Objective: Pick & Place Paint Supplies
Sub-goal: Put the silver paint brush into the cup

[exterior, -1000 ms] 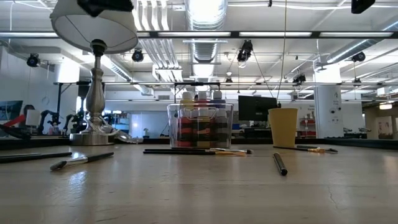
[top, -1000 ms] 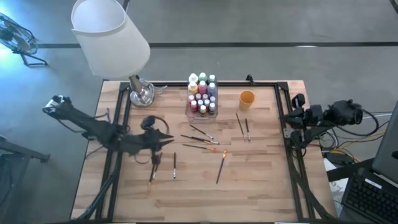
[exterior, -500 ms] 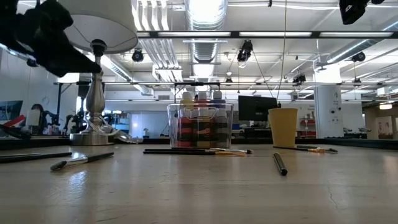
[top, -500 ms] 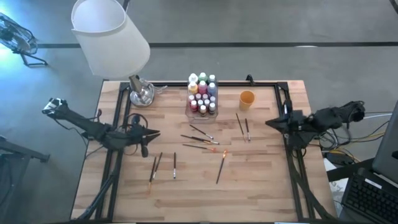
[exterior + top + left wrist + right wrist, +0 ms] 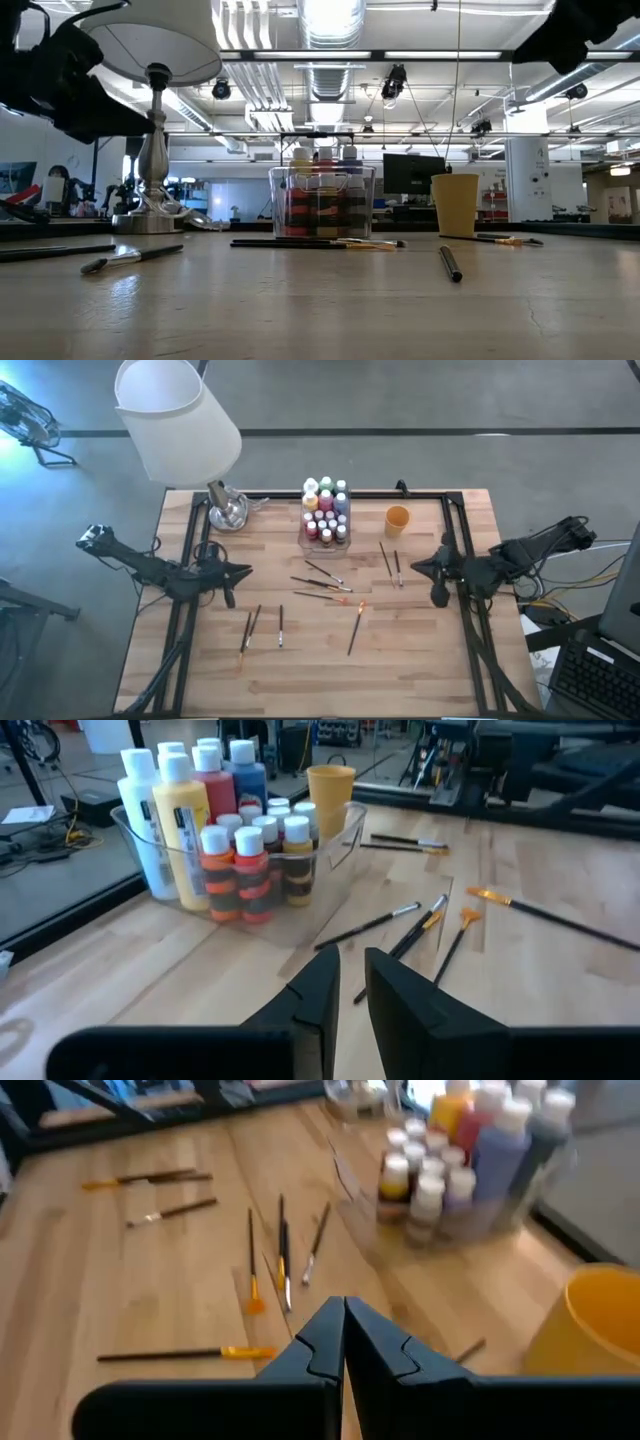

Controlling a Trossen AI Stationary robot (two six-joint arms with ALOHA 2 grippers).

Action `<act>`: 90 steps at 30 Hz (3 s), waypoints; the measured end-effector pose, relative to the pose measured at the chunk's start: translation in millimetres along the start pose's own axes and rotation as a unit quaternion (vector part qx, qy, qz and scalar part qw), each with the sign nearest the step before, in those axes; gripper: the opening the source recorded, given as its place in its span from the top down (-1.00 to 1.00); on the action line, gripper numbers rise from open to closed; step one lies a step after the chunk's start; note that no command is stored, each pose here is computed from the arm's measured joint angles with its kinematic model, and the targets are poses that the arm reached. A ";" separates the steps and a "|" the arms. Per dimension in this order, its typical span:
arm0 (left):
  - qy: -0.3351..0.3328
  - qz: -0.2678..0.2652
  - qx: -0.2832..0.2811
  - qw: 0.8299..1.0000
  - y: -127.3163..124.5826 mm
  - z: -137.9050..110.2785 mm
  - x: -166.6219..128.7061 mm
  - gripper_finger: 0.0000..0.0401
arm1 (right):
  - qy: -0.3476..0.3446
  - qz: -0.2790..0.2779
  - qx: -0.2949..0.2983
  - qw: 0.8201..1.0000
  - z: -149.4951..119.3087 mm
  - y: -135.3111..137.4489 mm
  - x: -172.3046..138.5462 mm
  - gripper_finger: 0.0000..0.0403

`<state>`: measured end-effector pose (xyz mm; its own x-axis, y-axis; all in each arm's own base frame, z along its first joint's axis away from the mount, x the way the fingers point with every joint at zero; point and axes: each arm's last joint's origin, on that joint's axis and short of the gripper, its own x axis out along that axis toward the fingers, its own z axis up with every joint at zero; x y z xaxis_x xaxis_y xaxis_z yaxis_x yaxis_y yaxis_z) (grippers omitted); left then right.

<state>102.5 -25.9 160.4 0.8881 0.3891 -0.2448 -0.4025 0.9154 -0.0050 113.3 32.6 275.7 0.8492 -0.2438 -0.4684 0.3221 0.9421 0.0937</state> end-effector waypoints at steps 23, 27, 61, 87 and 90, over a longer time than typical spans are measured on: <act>0.005 0.001 0.005 1.000 0.3 -3.5 0.6 0.72 | 0.144 -0.126 0.126 0.973 -28.4 4.5 25.7 0.76; 0.005 0.001 0.006 1.000 0.3 -3.5 0.6 0.71 | 0.162 -0.163 0.150 0.962 -34.5 12.0 39.8 0.56; 0.007 0.002 0.008 1.000 0.5 -4.0 0.6 0.71 | 0.223 -0.337 0.205 0.892 -118.1 53.9 134.7 0.08; 0.007 0.002 0.008 1.000 0.5 -4.0 0.6 0.72 | 0.173 -0.338 0.237 0.894 -135.6 34.1 132.5 0.20; 0.007 0.002 0.008 1.000 0.5 -4.0 0.6 0.71 | 0.170 -0.339 0.235 0.895 -135.9 33.8 132.5 0.25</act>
<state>101.9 -25.7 156.3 0.8834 0.3910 -0.2584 -0.4019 0.9156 0.0116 179.9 63.4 97.4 0.2407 -0.5636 -0.7902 0.9239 0.3826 0.0085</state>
